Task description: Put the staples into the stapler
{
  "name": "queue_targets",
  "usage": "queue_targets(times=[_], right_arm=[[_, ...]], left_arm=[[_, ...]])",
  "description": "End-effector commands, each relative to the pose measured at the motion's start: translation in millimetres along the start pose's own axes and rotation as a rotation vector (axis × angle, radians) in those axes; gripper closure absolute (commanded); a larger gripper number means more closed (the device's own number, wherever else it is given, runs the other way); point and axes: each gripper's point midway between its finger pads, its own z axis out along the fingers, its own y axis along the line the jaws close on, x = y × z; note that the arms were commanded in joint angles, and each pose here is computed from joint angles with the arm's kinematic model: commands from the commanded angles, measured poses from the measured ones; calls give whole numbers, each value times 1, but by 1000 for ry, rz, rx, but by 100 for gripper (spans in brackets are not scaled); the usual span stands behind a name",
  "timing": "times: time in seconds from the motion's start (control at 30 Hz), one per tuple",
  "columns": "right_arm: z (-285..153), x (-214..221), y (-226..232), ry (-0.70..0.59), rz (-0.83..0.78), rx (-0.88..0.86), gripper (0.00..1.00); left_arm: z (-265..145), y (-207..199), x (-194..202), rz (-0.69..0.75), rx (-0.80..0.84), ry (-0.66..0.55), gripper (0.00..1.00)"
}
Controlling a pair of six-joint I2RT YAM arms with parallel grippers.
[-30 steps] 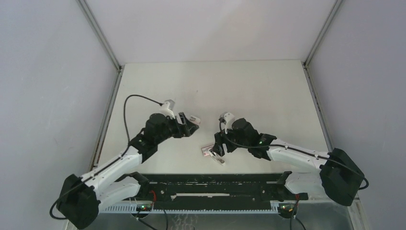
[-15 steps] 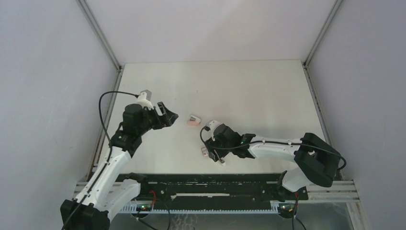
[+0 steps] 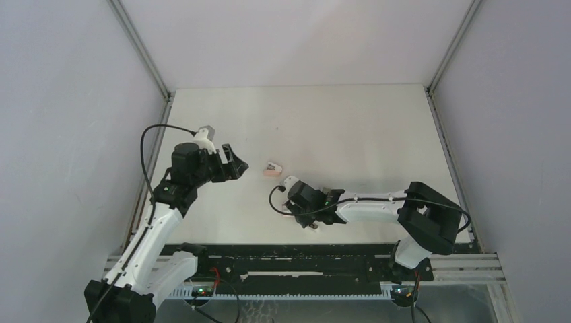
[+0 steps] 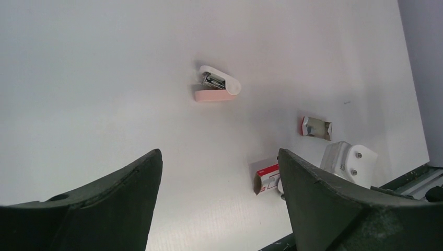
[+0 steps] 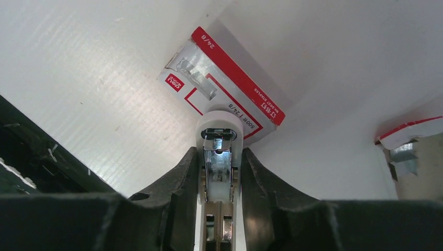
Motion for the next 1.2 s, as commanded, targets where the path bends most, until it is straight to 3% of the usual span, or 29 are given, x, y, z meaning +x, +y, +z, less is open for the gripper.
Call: queue_targets(times=[0.0,0.2,0.47,0.57,0.77,0.9,1.17], right_arm=[[-20,-19,-5,-51,-13,33,84],[-53,-42,-25,-105,-14,52,94],[-63,-89,-79,-170,7,74,94],[-56,-109,-109,-159,31,115,94],[-21,-138,-146,-117,-71,80,93],[13,-131,-160,-12,-91,41,94],[45,-120,-160,72,-116,-45,91]], left_arm=[[-14,-7,-32,70,-5,-78,15],[-19,-3,-37,107,-35,-91,15],[-19,3,-33,111,-58,-93,15],[-19,2,-32,103,-47,-97,15],[-22,5,-32,101,-57,-109,15],[-22,8,-32,96,-65,-112,15],[-21,13,-33,81,-70,-107,15]])
